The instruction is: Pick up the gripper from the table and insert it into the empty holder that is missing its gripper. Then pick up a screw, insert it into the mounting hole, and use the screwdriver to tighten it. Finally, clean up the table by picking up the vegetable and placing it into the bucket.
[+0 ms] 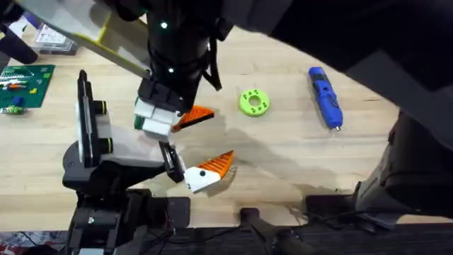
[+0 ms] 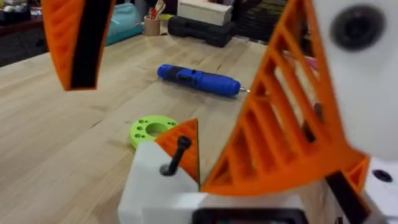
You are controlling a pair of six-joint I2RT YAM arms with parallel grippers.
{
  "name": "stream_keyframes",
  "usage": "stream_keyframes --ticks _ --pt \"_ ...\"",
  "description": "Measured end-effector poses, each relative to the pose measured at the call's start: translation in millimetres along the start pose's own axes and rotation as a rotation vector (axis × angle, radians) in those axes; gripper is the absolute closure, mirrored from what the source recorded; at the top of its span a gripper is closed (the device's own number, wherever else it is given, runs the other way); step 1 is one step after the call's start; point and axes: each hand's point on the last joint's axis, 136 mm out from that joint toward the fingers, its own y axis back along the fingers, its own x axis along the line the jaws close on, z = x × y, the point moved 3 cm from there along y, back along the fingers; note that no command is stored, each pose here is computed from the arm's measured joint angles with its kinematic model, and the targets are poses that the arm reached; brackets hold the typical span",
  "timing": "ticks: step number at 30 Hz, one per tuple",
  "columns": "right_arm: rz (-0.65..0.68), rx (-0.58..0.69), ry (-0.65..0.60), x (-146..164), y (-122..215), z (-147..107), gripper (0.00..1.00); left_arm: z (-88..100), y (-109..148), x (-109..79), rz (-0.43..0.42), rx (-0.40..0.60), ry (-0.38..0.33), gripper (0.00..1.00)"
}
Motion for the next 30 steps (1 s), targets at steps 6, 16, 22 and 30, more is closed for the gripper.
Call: stream_keyframes --ticks 6,16,22,30 --pt "-0.006 0.002 -0.095 -9 19 -13 0.005 0.0 0 0.0 0.0 0.0 0.0 0.014" --pt "0.061 0.037 -0.228 -15 37 -36 0.005 0.0 0 0.0 0.0 0.0 0.0 0.014" --pt "0.076 0.024 -0.247 -11 37 -32 0.004 0.0 0 0.0 0.0 0.0 -0.002 0.014" --pt "0.079 0.014 -0.291 -11 24 -27 0.004 0.0 0 0.0 0.0 0.0 -0.002 0.015"
